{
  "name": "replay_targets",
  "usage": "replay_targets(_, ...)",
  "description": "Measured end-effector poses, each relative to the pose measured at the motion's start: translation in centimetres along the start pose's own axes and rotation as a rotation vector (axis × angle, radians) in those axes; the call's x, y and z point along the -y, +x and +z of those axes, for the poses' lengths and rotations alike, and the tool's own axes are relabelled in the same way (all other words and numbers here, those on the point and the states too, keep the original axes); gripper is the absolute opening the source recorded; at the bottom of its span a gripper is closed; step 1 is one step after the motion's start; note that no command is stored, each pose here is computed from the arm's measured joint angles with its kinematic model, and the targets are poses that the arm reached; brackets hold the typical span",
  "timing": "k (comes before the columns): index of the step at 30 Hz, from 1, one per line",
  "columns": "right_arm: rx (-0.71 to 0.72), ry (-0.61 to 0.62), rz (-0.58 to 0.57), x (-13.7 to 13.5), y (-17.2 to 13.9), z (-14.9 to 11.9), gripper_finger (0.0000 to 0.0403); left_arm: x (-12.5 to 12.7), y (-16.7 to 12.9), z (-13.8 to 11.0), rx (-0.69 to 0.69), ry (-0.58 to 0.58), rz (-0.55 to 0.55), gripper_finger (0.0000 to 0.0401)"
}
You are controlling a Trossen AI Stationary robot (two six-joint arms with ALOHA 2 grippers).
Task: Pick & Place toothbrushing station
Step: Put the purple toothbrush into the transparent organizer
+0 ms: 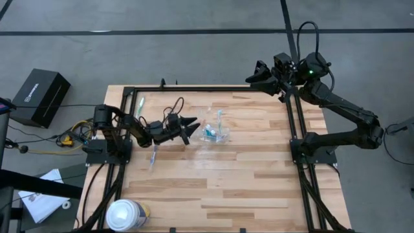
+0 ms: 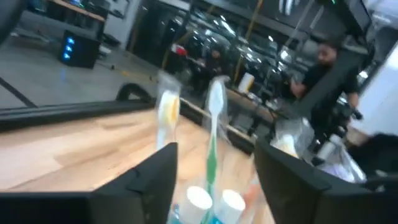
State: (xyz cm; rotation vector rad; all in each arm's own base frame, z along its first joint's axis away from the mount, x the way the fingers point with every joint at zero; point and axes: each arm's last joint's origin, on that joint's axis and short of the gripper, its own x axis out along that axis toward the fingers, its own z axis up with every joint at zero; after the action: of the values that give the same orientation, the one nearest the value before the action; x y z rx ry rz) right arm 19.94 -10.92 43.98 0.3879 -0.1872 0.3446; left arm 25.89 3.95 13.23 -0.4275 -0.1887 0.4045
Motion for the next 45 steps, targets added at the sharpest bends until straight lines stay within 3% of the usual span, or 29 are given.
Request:
replay_targets(6,0.038,-0.032,0.03,-0.4,0.0,0.5,0.014,0.4,-0.2,2.6,0.071,-0.044,0.094,0.0241)
replay_targets(15,0.098,-0.052,0.065,-0.9,-0.9,1.7,0.014,0.7,-3.8,7.1,-0.242,-0.103,0.314,0.0201)
replay_targets(21,0.147,-0.1,0.081,-1.2,-1.6,2.6,0.014,1.2,-7.8,10.4,-0.43,-0.34,0.435,0.0205)
replay_targets(28,0.197,-0.157,0.125,-1.8,-2.5,3.6,0.0137,2.2,-9.0,10.2,-0.553,-0.547,0.407,0.021)
replay_targets(36,0.137,-0.166,0.165,-1.9,-2.8,3.5,0.0141,2.7,-9.9,7.1,-0.922,-0.674,0.501,0.0207)
replay_targets(45,0.11,-0.181,0.181,-1.9,-2.8,3.4,0.0143,3.9,-10.3,6.5,-0.991,-0.79,0.506,0.021)
